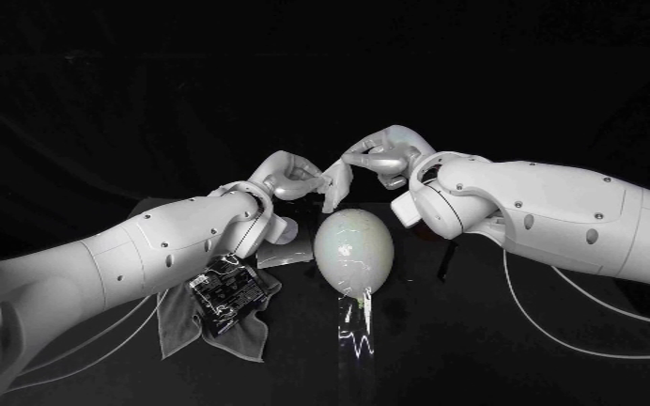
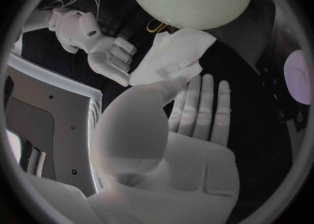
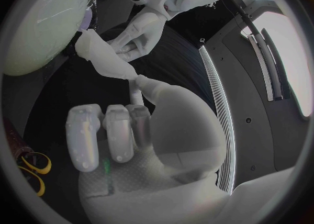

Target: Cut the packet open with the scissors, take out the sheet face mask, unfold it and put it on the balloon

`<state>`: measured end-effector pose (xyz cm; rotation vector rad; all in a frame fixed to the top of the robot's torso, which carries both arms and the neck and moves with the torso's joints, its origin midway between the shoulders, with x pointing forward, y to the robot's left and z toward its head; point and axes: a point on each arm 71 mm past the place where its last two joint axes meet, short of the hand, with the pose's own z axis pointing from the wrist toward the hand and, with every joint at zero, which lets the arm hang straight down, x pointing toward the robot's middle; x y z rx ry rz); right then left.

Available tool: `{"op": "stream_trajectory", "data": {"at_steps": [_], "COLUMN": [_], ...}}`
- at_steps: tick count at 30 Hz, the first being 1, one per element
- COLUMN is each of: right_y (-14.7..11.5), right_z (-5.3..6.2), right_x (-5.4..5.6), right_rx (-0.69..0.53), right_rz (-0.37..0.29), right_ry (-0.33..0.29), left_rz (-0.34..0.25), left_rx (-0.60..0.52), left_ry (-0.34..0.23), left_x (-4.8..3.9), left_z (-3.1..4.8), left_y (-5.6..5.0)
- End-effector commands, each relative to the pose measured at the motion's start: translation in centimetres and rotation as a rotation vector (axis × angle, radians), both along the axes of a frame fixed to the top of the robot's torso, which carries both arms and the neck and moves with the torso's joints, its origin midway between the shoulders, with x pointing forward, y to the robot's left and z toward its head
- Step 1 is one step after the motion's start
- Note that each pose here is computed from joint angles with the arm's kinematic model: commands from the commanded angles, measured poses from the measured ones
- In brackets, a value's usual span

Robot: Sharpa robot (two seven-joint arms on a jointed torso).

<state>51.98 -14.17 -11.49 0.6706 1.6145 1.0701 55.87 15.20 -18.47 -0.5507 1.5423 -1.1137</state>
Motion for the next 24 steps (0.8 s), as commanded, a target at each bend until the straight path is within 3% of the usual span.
{"op": "stream_trajectory", "data": {"at_steps": [1, 15, 24], "right_y": [-0.1, -0.7, -1.2], "right_z": [0.1, -0.3, -0.4], "right_x": [0.1, 1.2, 1.9], "right_rx": [-0.001, -0.027, -0.061], "right_rz": [0.005, -0.028, -0.048], "right_ry": [-0.003, 0.000, -0.040], "left_rz": [0.008, -0.075, -0.103], "left_rx": [-0.055, -0.100, -0.083], "left_ry": [-0.019, -0.043, -0.018], "left_x": [-0.02, -0.58, -0.52], "left_z": [0.40, 1.90, 2.42], "left_y": [0.3, 0.9, 1.3]}}
